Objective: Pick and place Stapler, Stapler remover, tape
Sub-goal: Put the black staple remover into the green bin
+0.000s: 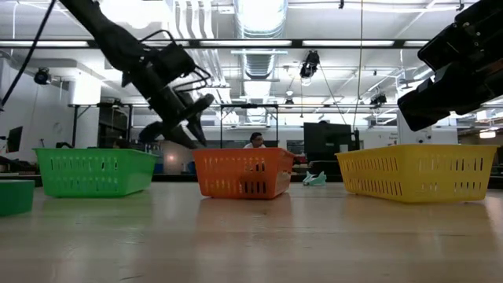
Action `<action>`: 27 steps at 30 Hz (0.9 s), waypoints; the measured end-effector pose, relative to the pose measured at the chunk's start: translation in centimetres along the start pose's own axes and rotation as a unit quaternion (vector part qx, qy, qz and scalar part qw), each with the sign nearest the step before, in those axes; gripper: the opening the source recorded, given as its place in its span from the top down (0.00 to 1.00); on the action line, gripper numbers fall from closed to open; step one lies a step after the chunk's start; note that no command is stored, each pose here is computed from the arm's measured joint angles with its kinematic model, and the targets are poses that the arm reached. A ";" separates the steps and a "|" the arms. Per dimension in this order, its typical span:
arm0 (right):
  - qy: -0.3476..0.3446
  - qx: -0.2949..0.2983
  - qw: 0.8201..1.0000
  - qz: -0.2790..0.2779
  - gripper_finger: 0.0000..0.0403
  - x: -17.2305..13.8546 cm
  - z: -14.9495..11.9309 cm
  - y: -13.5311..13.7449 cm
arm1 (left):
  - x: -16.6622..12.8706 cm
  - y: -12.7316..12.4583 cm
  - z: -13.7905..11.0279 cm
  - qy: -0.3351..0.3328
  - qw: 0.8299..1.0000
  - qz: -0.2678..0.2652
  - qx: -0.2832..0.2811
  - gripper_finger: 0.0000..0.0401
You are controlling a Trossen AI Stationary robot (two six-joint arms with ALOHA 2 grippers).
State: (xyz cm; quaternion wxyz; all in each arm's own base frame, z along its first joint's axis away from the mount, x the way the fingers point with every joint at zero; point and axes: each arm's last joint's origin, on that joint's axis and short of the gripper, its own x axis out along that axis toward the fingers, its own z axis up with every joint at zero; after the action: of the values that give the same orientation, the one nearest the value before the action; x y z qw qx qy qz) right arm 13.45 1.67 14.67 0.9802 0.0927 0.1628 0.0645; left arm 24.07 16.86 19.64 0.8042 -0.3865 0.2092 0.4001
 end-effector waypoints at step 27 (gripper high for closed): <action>0.001 0.000 1.000 0.000 0.98 0.0 0.0 0.0 | 4.8 0.2 -0.8 -0.004 1.000 -0.012 0.005 0.80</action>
State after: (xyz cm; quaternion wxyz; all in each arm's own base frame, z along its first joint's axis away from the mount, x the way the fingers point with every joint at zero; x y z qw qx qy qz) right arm 13.44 1.67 14.65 0.9800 0.0927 0.1636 0.0646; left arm 26.71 18.57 15.96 0.8120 -0.3831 0.2030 0.3907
